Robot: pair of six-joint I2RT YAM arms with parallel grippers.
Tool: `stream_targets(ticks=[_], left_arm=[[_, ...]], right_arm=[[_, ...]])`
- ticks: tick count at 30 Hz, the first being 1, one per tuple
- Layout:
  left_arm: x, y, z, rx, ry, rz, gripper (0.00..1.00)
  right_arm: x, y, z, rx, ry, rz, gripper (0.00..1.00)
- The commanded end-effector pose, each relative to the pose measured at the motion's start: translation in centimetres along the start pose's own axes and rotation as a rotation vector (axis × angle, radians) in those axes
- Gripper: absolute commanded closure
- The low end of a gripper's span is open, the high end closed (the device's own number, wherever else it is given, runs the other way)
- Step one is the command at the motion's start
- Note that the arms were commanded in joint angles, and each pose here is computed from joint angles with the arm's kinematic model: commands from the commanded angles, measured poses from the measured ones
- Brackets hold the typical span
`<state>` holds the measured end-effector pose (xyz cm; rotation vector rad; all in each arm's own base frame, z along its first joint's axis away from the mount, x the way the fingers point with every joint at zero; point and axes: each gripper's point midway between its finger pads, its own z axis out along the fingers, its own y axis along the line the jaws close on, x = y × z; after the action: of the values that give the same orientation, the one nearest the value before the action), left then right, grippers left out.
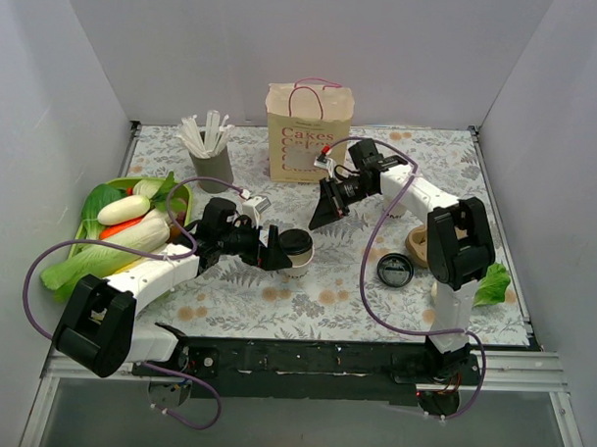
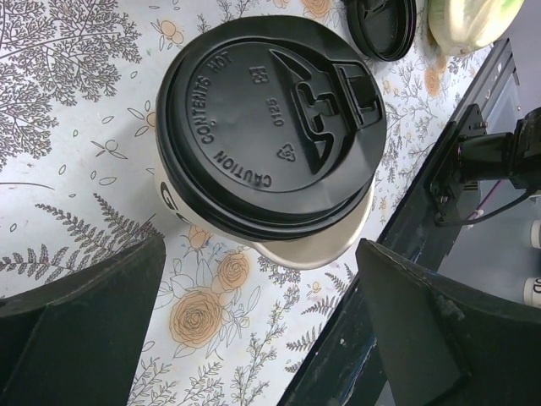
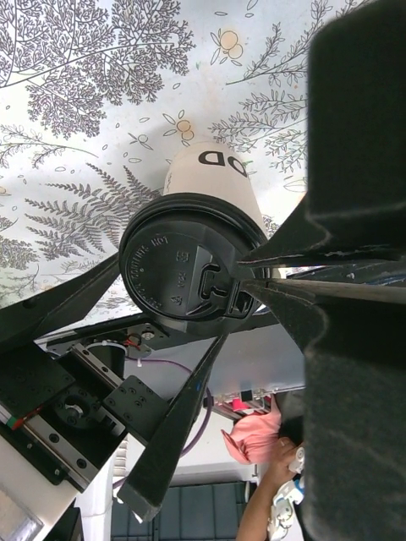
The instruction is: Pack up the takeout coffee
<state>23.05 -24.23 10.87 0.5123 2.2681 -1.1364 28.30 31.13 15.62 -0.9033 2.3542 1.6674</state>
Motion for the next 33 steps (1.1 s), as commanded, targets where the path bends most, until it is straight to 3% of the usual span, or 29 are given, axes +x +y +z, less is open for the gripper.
stream_targets(ticks=[1, 20, 26, 33], left_arm=[[-1.4, -1.1, -0.6, 0.034, -0.041, 0.051, 0.02], [-2.2, -1.5, -0.9, 0.034, -0.05, 0.086, 0.02], [-7.3, -3.5, -3.1, 0.012, -0.115, 0.28, 0.02], [-14.2, -0.7, -5.8, -0.145, -0.22, 0.416, 0.03]], right_arm=[[-0.8, 0.1, -0.2, -0.003, -0.01, -0.032, 0.83], [-1.2, 0.6, -0.5, -0.002, -0.021, -0.056, 0.83], [-2.8, 2.2, -1.8, -0.005, -0.06, -0.113, 0.82], [-3.7, 3.7, -4.4, 0.06, -0.106, -0.232, 0.82]])
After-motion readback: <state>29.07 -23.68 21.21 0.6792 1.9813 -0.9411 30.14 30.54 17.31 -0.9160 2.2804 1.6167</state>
